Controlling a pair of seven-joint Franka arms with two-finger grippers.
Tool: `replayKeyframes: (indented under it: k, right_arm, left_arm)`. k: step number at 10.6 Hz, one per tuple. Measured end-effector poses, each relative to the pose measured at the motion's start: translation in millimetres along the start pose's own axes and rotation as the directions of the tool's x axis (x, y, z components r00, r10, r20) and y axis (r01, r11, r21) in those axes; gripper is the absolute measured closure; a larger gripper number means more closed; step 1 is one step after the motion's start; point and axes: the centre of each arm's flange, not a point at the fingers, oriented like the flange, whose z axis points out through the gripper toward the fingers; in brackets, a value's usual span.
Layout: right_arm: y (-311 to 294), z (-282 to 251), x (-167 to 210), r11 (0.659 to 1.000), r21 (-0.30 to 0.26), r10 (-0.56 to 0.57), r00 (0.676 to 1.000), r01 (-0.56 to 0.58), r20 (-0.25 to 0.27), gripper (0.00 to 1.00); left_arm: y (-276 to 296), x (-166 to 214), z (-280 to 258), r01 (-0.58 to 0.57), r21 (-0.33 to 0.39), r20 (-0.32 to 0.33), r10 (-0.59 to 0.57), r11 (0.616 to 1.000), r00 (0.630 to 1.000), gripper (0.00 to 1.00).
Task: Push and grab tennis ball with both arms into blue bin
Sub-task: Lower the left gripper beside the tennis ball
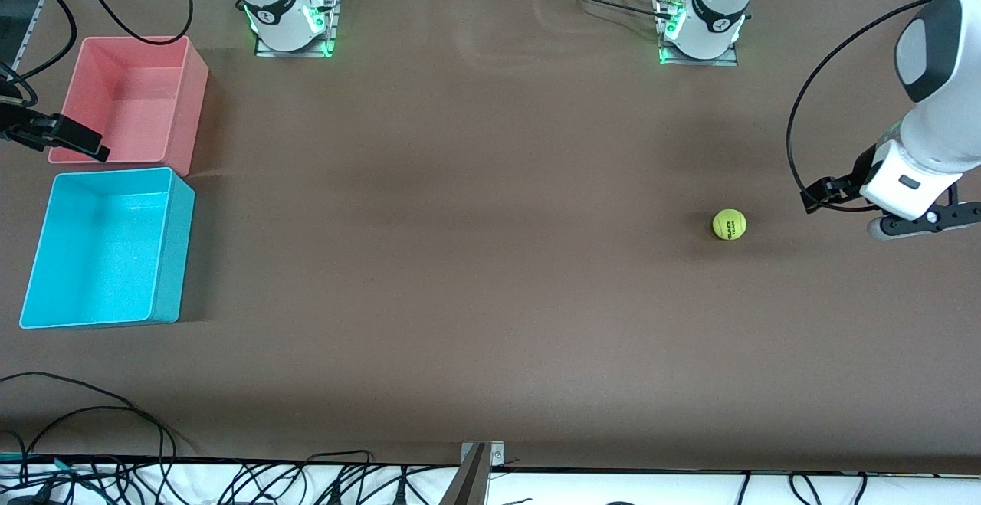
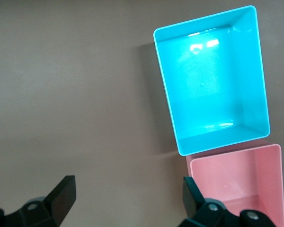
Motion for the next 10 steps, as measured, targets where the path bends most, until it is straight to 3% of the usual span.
replayKeyframes:
  k: [4,10]
  right_arm:
    - [0,0,0,1.000,0.000,0.000,1.000,0.000,0.000,0.00]
    - [1,-1,0,1.000,0.000,0.001,1.000,-0.001,-0.003,0.00]
  left_arm:
    - [5,1,33,0.003,-0.030,-0.016,-0.004,1.000,1.000,0.00]
    - [5,10,102,0.010,-0.063,0.026,-0.008,0.998,1.000,0.00]
